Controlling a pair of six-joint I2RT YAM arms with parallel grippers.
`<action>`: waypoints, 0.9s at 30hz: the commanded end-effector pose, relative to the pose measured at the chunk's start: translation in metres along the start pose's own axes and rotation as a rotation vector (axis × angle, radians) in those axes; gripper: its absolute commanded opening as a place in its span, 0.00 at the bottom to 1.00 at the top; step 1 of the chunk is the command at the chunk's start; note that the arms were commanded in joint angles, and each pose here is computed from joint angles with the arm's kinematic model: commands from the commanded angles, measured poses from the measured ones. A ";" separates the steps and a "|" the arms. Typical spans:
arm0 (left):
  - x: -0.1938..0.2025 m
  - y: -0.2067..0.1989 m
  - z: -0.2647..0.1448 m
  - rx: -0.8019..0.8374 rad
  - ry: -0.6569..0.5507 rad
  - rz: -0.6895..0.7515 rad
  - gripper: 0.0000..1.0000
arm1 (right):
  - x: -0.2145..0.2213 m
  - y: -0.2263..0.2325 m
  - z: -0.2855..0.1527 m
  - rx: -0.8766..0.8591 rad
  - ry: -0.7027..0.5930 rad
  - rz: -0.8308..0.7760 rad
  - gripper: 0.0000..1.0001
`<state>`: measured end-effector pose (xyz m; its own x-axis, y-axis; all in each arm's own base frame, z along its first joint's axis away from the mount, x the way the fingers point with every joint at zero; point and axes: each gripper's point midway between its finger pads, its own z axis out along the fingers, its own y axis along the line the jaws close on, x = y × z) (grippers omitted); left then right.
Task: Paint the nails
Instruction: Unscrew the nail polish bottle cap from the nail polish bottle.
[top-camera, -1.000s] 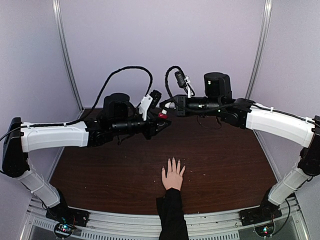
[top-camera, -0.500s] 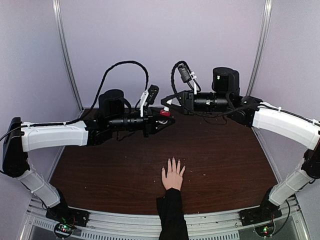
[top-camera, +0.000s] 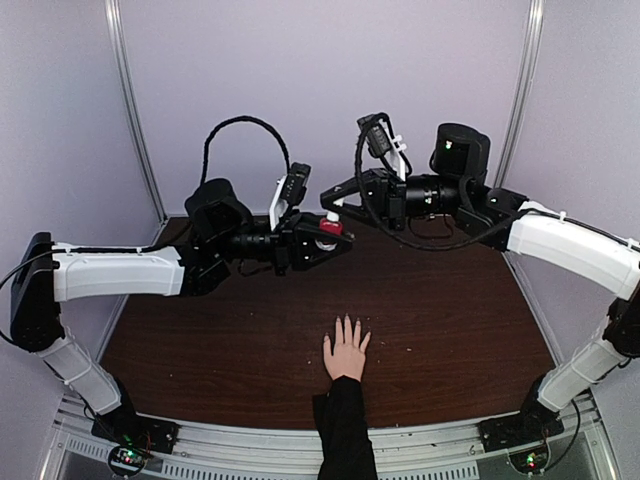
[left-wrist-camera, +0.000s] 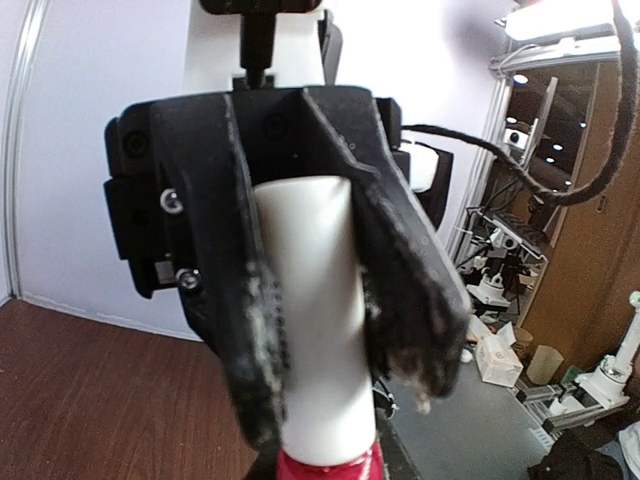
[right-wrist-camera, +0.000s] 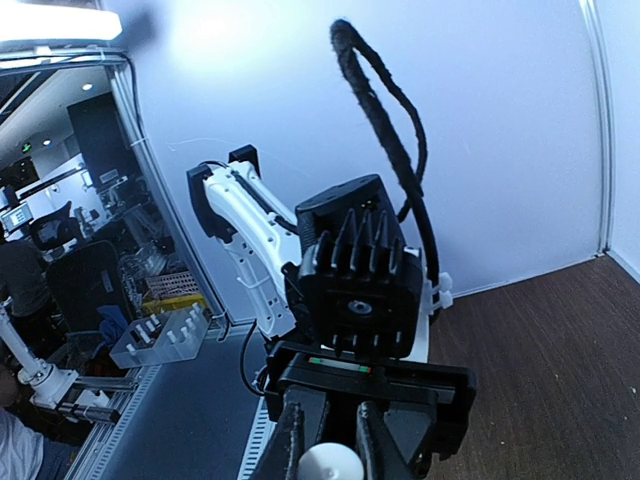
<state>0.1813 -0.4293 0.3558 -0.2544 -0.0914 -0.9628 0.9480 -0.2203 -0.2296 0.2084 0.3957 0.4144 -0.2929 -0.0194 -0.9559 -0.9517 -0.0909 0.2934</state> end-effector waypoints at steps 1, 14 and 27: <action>-0.013 -0.044 0.008 0.201 -0.031 0.122 0.00 | -0.009 0.032 0.009 -0.175 0.001 -0.054 0.00; -0.002 0.013 -0.008 -0.225 0.043 0.240 0.00 | -0.010 -0.003 -0.006 0.070 0.020 -0.011 0.54; -0.008 0.052 -0.034 -0.519 0.029 0.313 0.00 | -0.007 -0.039 -0.018 0.297 -0.039 0.060 0.56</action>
<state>0.2227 -0.4204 0.3344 -0.0266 -0.0304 -0.9992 0.9816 0.1884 -0.0319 0.2375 0.3870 0.4041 -0.3330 -0.0358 -0.9423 -0.9360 0.1339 0.3256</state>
